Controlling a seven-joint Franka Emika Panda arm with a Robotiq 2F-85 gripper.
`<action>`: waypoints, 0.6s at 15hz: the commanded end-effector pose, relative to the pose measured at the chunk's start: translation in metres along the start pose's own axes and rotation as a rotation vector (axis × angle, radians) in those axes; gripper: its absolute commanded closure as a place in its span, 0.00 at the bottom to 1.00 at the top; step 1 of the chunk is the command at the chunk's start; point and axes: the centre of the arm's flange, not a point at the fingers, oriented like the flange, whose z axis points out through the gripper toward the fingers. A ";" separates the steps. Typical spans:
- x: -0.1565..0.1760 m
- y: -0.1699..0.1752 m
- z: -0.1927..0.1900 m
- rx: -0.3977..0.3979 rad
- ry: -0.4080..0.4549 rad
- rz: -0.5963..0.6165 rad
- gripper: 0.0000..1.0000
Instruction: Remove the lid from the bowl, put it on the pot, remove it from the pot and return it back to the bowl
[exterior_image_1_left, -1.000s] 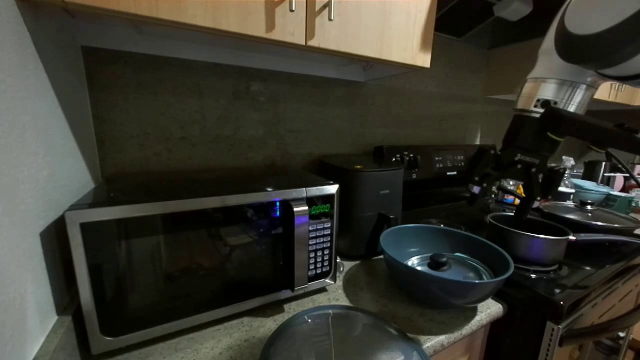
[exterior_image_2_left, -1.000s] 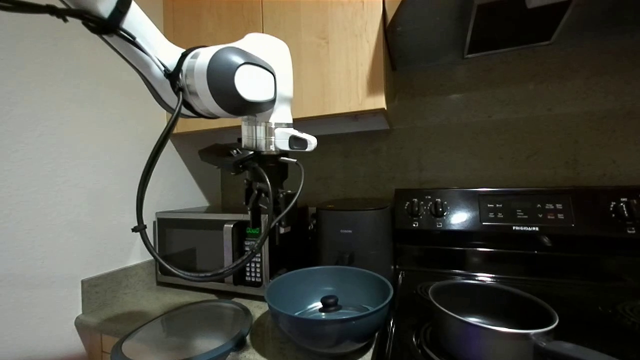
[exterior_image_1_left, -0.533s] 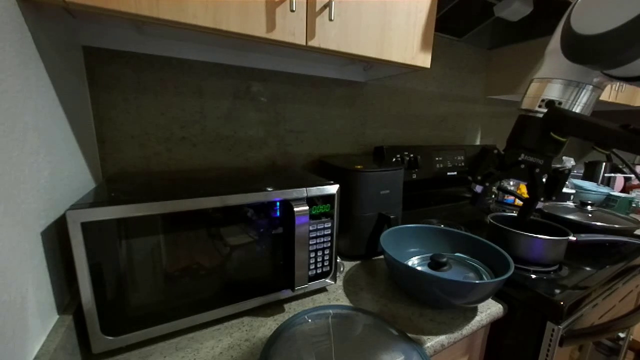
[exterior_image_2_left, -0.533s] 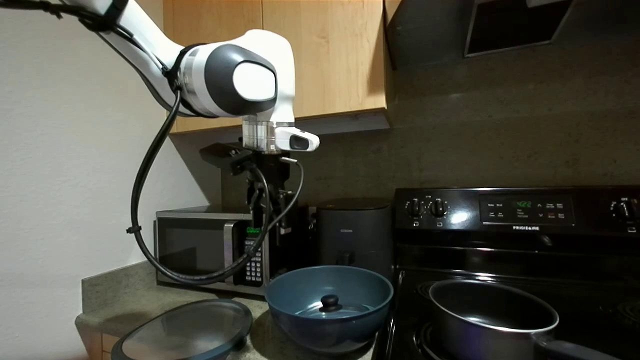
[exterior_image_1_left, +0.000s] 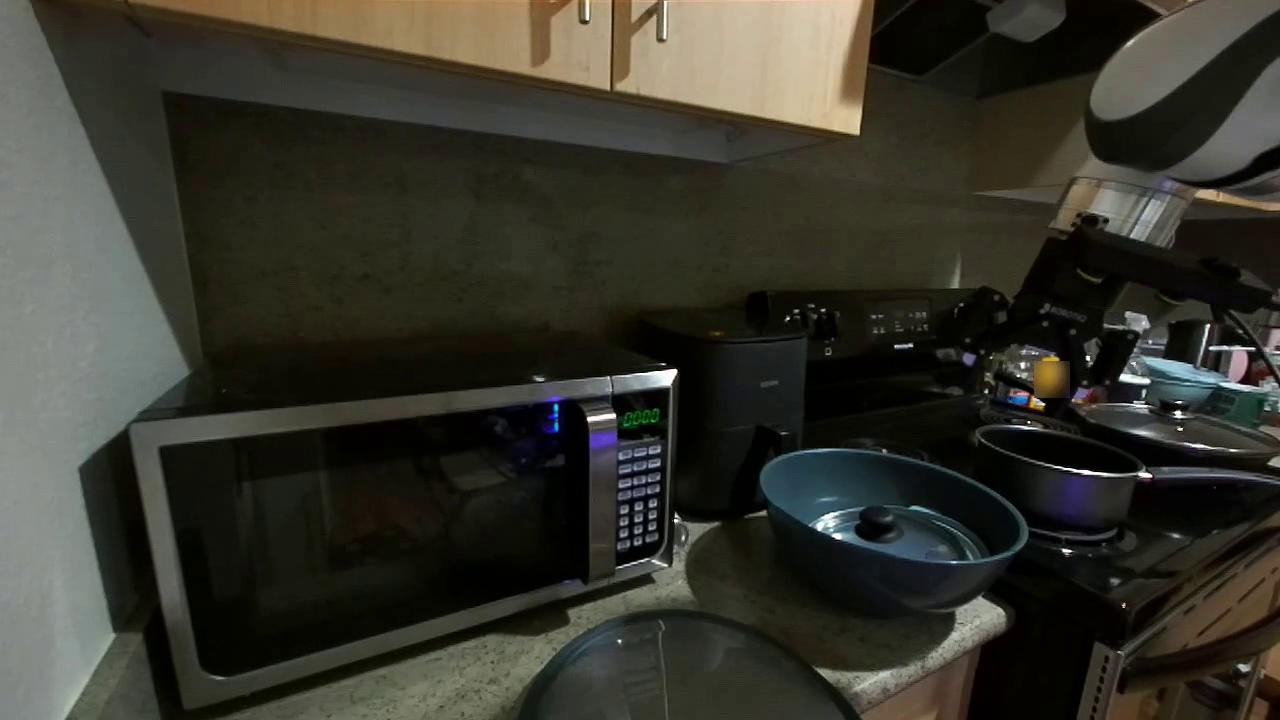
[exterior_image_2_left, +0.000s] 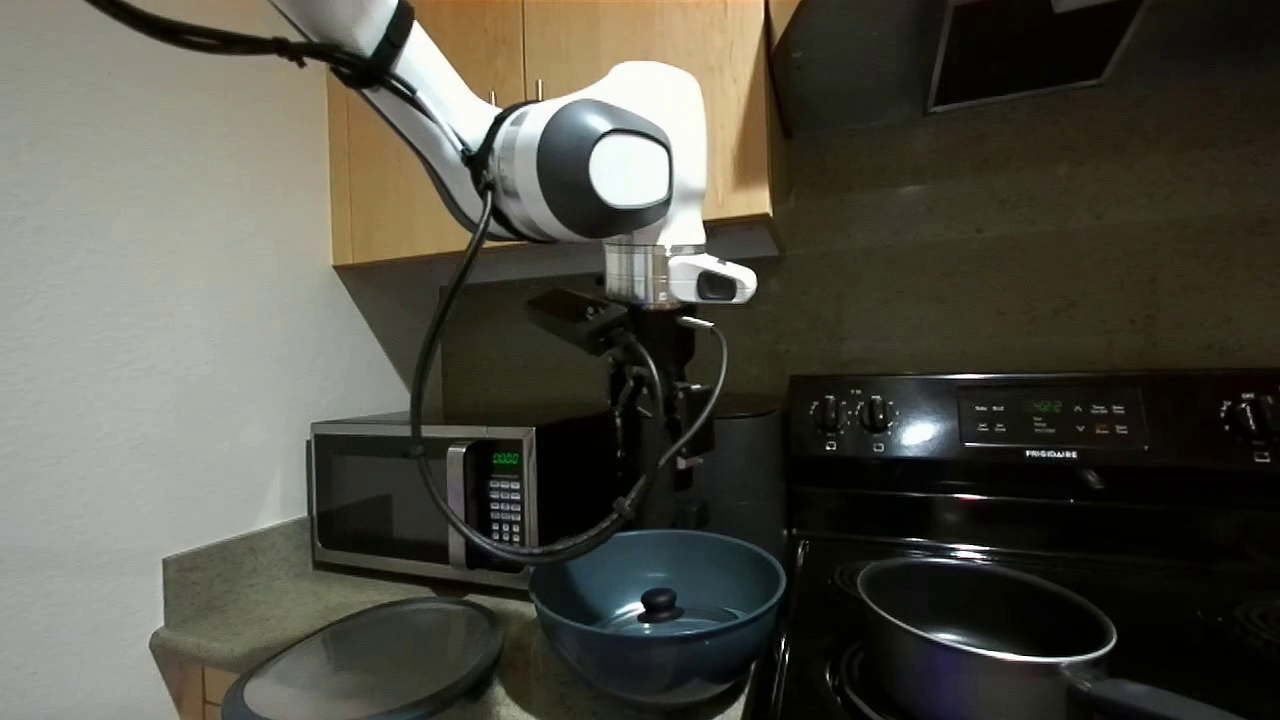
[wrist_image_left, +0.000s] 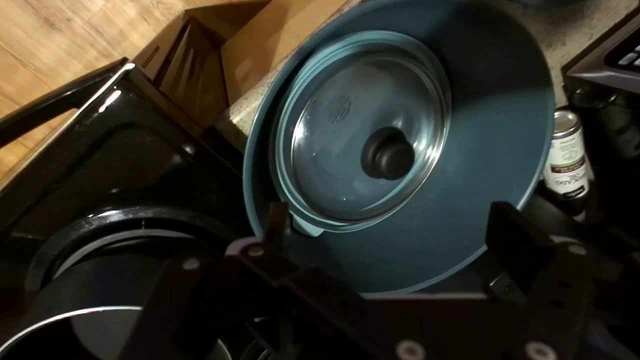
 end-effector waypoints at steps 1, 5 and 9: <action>0.007 0.004 0.004 -0.006 -0.005 0.009 0.00; 0.012 0.001 0.009 -0.013 -0.011 0.007 0.00; 0.058 -0.001 0.043 -0.018 0.008 0.027 0.00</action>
